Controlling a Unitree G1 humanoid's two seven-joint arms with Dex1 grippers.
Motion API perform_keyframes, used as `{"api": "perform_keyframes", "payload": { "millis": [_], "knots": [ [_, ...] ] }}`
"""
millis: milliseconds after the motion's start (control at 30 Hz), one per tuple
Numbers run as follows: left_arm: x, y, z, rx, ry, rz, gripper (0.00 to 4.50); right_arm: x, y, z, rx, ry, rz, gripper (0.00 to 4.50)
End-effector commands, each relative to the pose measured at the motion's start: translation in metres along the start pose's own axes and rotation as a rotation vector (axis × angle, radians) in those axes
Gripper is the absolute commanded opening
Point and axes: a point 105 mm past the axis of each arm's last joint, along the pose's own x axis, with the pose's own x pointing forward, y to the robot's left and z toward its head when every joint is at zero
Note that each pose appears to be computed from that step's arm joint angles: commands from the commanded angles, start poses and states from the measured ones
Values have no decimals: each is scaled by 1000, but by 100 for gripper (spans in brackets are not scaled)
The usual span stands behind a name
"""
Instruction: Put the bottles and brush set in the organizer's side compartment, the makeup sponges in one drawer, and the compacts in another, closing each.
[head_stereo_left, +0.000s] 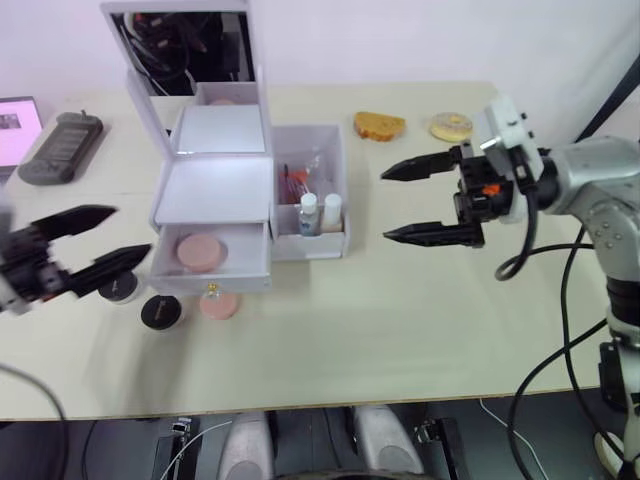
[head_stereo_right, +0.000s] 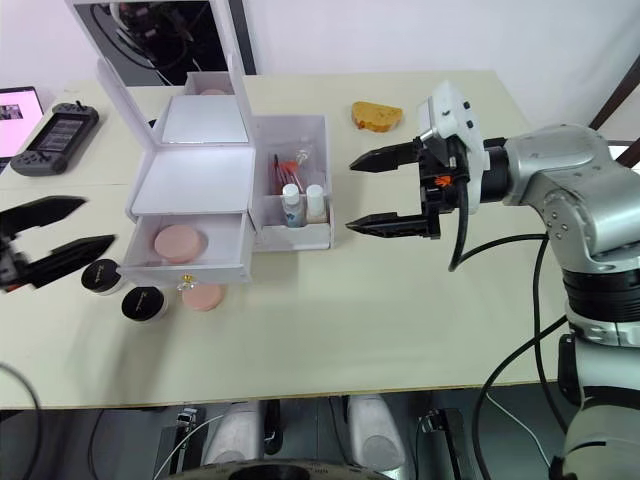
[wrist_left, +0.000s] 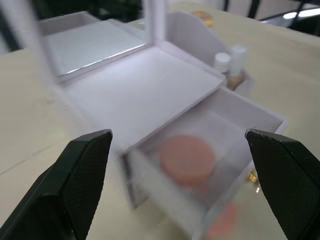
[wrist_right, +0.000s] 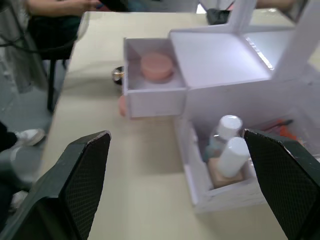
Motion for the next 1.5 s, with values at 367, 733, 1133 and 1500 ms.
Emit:
{"api": "perform_keyframes", "payload": {
  "millis": [367, 733, 1133, 1500],
  "knots": [
    [-100, 77, -72, 53, 276, 492, 448, -78, -17, -105, 213, 170, -230, 450],
    [-126, 89, -106, -58, 309, 523, 448, -115, -6, -137, 312, 191, -401, 450],
    [-108, 54, -74, -61, 121, 310, 448, -59, -17, -78, 159, 89, -215, 450],
    [-81, -62, -97, -180, 140, 131, 448, 7, -17, -16, 99, 51, 30, 450]
  ]
}}
